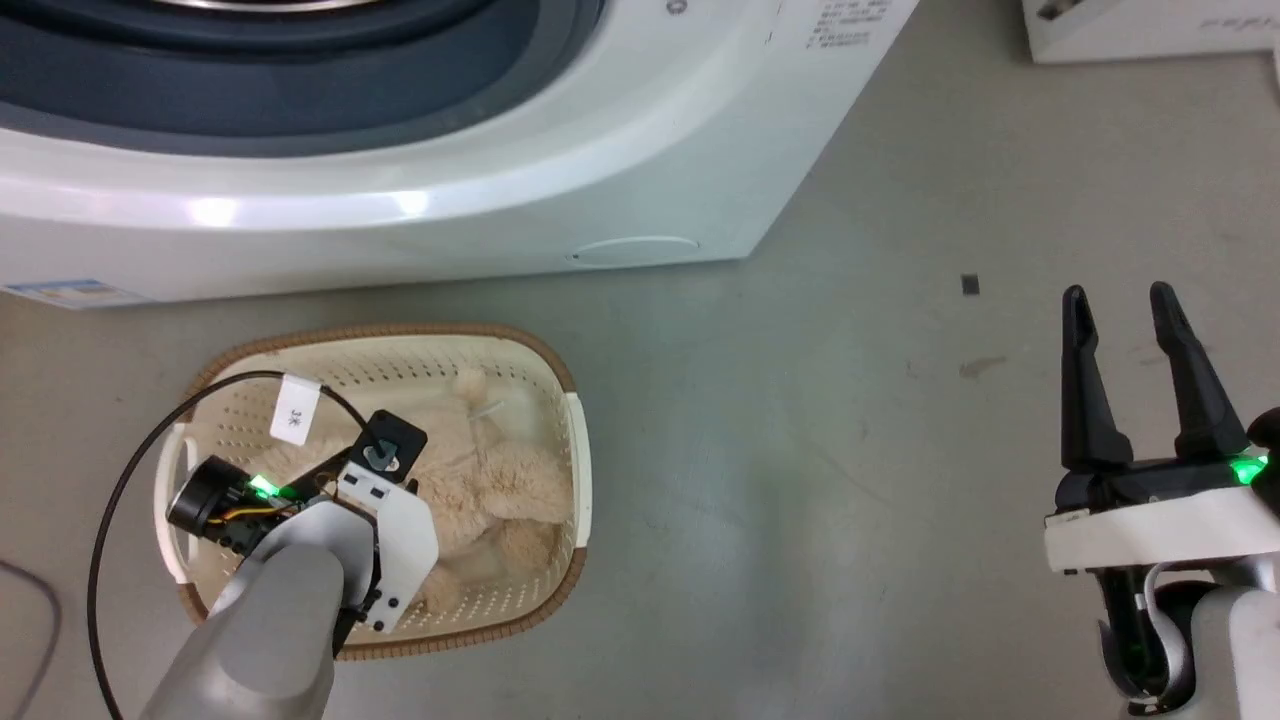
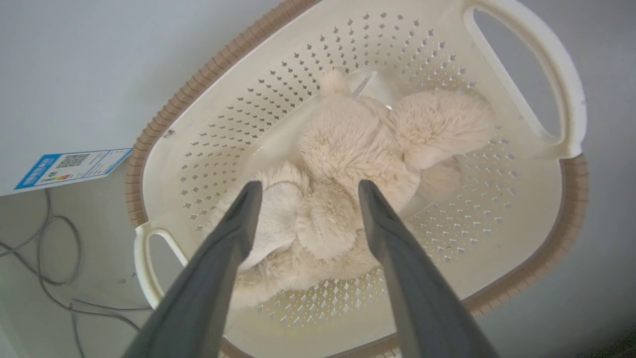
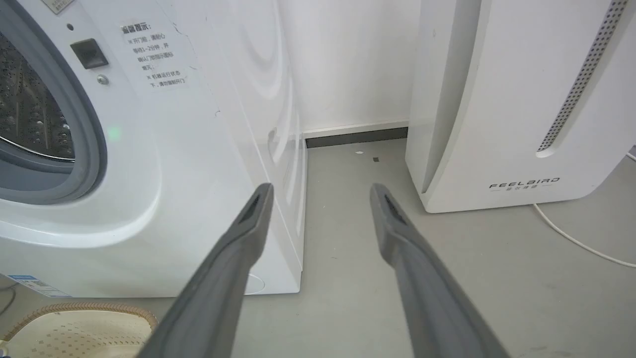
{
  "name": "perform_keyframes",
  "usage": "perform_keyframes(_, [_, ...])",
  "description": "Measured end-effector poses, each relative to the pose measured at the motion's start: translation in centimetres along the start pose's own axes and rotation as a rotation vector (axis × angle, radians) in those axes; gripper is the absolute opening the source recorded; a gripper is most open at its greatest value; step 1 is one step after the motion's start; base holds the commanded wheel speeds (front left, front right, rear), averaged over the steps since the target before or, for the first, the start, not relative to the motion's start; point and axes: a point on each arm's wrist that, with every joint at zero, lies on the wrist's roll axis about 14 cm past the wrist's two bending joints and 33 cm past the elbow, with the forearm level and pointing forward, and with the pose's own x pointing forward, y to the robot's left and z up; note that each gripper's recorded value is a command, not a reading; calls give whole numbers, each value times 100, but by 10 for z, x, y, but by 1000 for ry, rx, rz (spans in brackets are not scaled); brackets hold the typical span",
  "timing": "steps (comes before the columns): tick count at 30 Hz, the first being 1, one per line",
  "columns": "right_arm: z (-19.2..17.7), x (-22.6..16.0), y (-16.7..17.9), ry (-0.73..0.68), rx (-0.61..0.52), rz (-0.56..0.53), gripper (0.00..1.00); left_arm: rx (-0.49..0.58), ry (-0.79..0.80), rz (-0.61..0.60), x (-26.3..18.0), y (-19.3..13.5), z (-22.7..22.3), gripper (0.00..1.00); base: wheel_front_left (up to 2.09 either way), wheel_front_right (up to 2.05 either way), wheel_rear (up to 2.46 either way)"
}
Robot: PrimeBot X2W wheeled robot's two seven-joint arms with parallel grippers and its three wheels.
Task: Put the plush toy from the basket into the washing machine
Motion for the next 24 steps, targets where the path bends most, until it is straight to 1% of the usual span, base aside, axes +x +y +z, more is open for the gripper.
perform_keyframes(5, [-16,9,-7,23,-3,-18,100,45,89,-46,20,-8,-18,100,0,0,0])
perform_keyframes(15, [-43,27,-16,49,3,-39,100,125,245,-115,53,-14,-56,100,0,0,0])
perform_keyframes(24, [-68,34,-29,81,8,-71,100,186,321,-149,81,-12,-75,100,0,0,0])
